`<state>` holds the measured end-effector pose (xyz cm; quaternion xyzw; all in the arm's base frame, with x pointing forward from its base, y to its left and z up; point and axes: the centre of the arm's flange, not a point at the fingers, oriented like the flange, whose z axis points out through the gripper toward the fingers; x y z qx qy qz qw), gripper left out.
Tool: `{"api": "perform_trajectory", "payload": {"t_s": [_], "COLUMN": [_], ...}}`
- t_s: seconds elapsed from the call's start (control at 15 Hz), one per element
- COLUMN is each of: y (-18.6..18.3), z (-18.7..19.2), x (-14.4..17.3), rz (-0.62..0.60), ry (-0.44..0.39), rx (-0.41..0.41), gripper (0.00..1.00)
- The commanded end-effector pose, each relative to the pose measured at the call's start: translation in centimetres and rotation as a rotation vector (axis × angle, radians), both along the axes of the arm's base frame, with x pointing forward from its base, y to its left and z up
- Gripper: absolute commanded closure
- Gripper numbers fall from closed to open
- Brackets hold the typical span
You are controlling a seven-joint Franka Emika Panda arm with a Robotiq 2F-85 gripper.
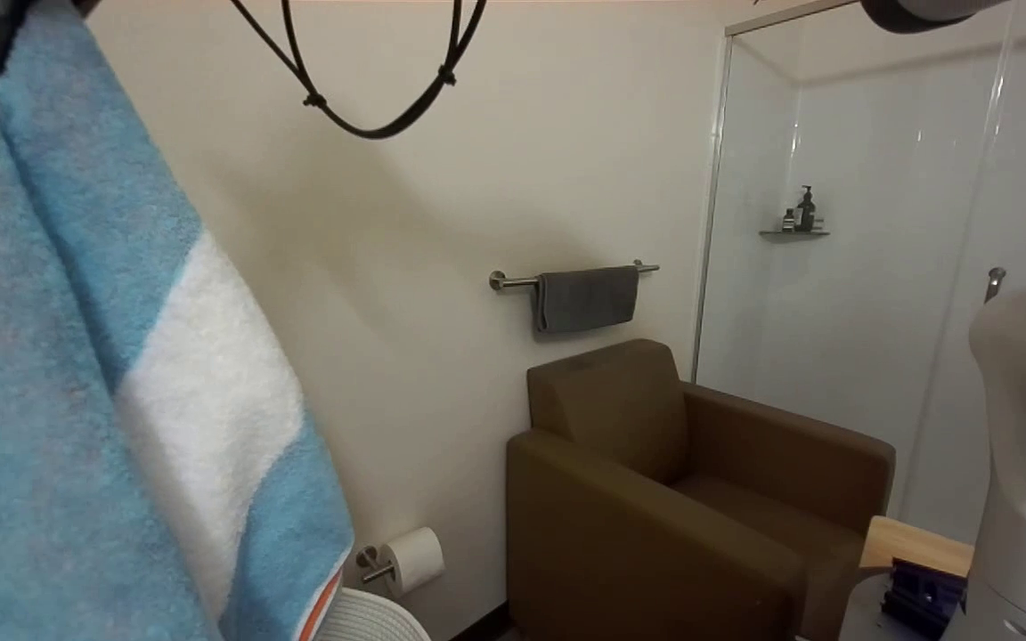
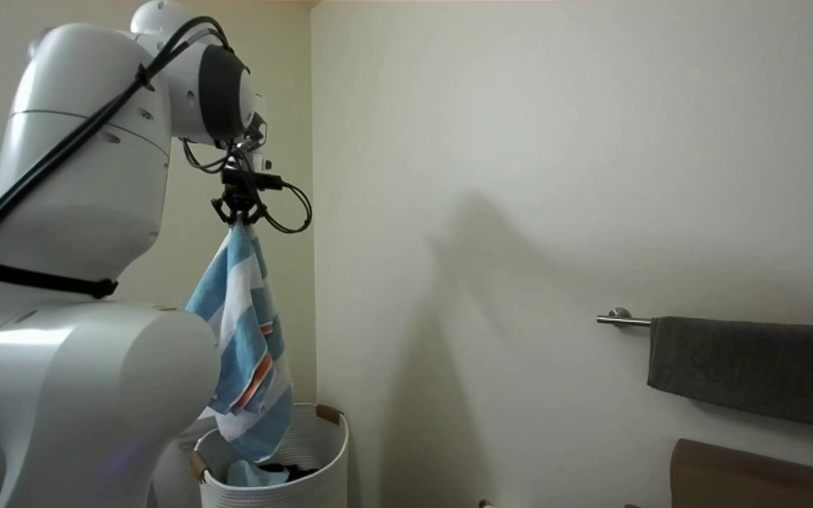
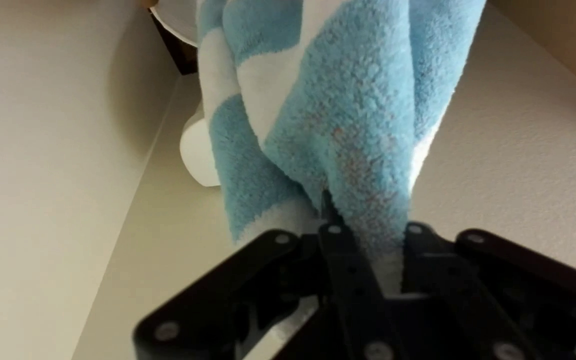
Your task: Pick the cloth on the couch and put it in the bag
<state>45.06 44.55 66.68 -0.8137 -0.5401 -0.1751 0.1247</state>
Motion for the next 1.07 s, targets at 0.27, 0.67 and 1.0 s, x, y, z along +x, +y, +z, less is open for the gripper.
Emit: {"api": "perform_trajectory", "payload": {"t_s": [0.27,0.67,1.0], "y": [-1.7,-0.2,-0.2], "z": [-10.8,-11.4,-11.1], "x": [2.8,3.7,3.7], "rz": [0.113,0.087,0.088], "ry": [0.143,0.152,0.147], "rx": [0.039,0.020,0.024], "gripper": [0.91,0.84,0.91]}}
